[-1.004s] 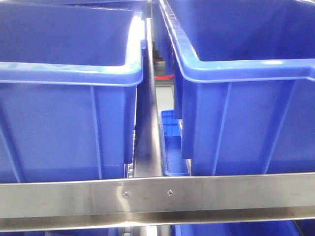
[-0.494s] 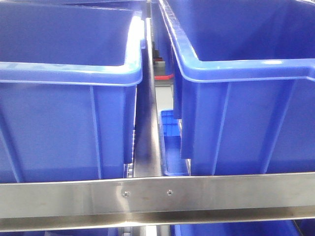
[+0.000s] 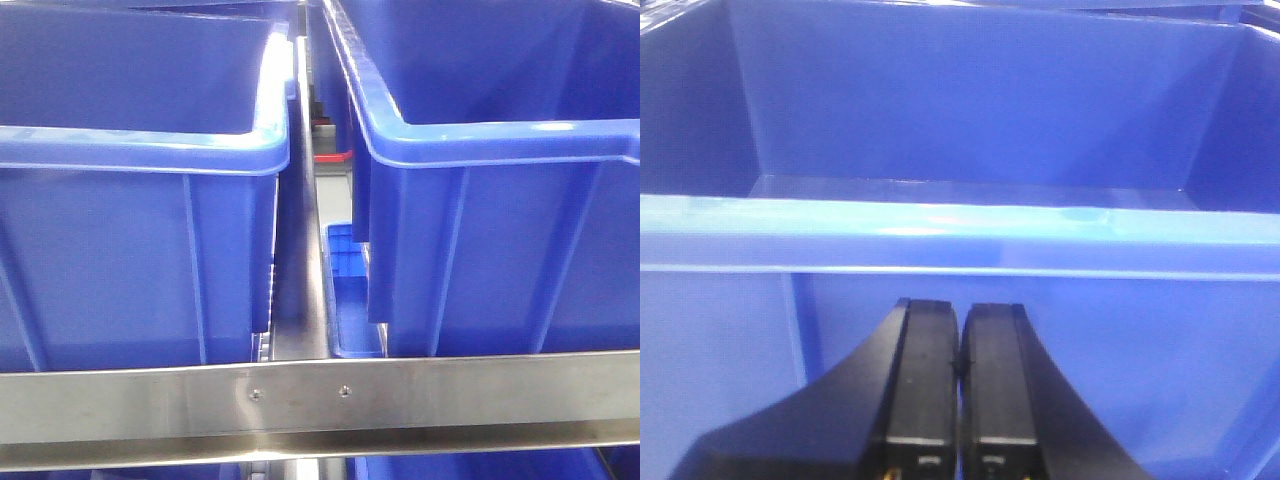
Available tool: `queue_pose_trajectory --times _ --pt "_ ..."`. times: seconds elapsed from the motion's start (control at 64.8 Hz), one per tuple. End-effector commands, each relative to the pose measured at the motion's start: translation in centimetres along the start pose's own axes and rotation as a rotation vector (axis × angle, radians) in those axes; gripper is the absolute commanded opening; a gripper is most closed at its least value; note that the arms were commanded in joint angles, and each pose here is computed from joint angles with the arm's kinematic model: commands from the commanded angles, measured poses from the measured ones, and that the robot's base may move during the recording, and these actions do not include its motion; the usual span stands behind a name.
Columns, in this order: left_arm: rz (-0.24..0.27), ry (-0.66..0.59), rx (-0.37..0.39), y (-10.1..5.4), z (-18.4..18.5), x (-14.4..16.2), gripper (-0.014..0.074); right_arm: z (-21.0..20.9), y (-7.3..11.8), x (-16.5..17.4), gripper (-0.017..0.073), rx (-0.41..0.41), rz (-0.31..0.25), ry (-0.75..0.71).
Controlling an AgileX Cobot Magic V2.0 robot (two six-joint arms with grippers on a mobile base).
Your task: Place green plate on second shelf with right arm
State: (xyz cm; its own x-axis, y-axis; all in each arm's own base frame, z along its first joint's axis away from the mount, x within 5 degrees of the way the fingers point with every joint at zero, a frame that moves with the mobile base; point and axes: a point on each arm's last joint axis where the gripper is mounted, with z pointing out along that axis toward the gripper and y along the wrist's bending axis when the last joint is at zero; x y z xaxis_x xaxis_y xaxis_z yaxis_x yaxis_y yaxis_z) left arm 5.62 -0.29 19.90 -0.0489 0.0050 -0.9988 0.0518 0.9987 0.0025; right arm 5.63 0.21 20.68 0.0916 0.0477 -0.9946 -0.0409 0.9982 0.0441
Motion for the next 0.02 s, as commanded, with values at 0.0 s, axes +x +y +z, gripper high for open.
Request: queue_pose_trajectory --times 0.0 --pt "-0.016 -0.059 0.004 -0.02 0.1 0.55 0.013 -0.26 0.06 -1.51 0.006 -0.004 -0.009 -0.126"
